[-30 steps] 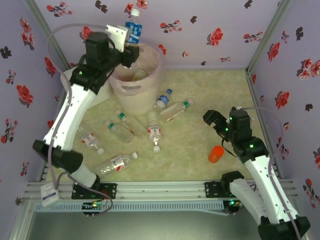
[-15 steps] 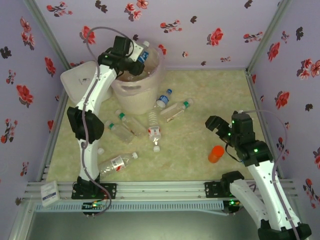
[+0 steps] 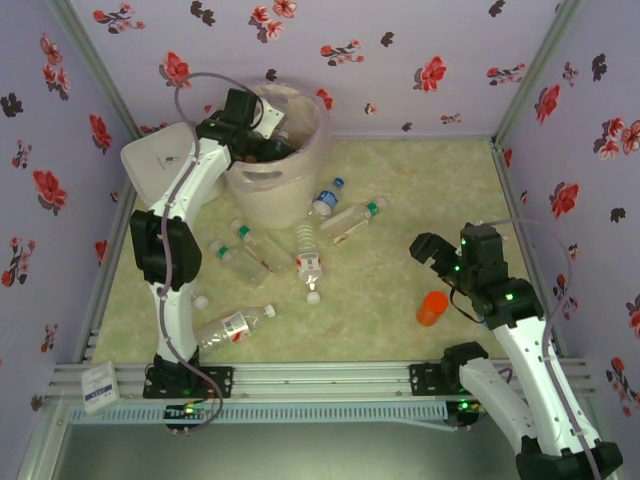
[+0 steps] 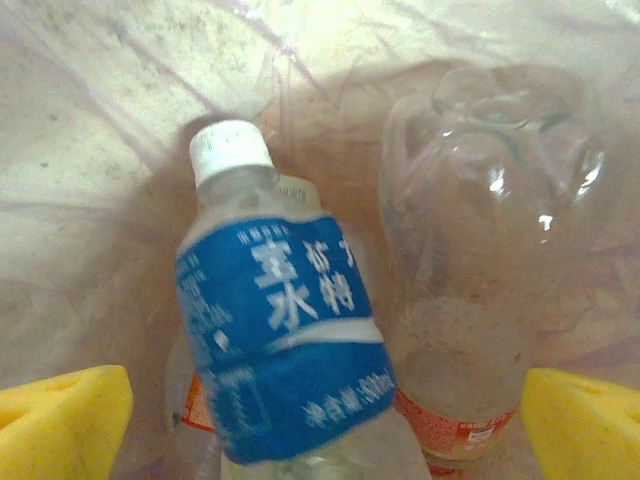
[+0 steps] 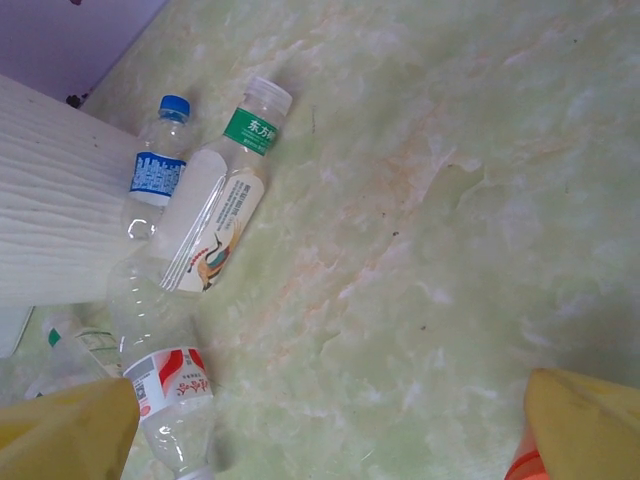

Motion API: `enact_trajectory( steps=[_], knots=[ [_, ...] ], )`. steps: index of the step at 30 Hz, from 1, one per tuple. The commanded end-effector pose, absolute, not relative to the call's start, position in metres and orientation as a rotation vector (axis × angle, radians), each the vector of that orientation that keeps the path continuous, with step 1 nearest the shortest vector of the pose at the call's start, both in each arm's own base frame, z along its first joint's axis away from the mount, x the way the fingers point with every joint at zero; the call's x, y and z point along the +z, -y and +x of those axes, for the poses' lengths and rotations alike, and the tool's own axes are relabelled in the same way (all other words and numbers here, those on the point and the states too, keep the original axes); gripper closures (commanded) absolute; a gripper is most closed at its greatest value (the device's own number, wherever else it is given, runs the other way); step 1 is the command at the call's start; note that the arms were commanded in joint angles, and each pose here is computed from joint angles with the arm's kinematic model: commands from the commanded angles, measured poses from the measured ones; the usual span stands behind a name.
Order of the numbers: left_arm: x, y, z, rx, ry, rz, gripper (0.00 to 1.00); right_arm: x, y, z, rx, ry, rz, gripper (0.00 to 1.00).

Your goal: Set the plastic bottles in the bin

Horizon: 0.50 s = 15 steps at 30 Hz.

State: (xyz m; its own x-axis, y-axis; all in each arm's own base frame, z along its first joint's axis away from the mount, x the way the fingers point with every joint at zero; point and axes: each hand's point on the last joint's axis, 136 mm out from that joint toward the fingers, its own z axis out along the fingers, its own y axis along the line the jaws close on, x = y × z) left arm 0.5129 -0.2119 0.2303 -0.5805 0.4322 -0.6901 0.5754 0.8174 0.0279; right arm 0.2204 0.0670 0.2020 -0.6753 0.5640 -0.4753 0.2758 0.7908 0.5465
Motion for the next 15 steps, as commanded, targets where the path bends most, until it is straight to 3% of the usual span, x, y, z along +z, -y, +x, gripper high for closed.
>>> enact_trajectory(
  steps=[1, 15],
  knots=[
    [0.284, 0.212, 0.507, -0.275, -2.155, 0.737, 0.0, 0.202, -0.06, 0.224, 0.515, -2.348, 0.643, 0.0],
    [0.379, 0.146, 0.45, 0.042, -2.039, 0.638, 0.0, 0.188, -0.089, 0.317, 0.544, -2.224, 0.862, 0.01]
  ],
)
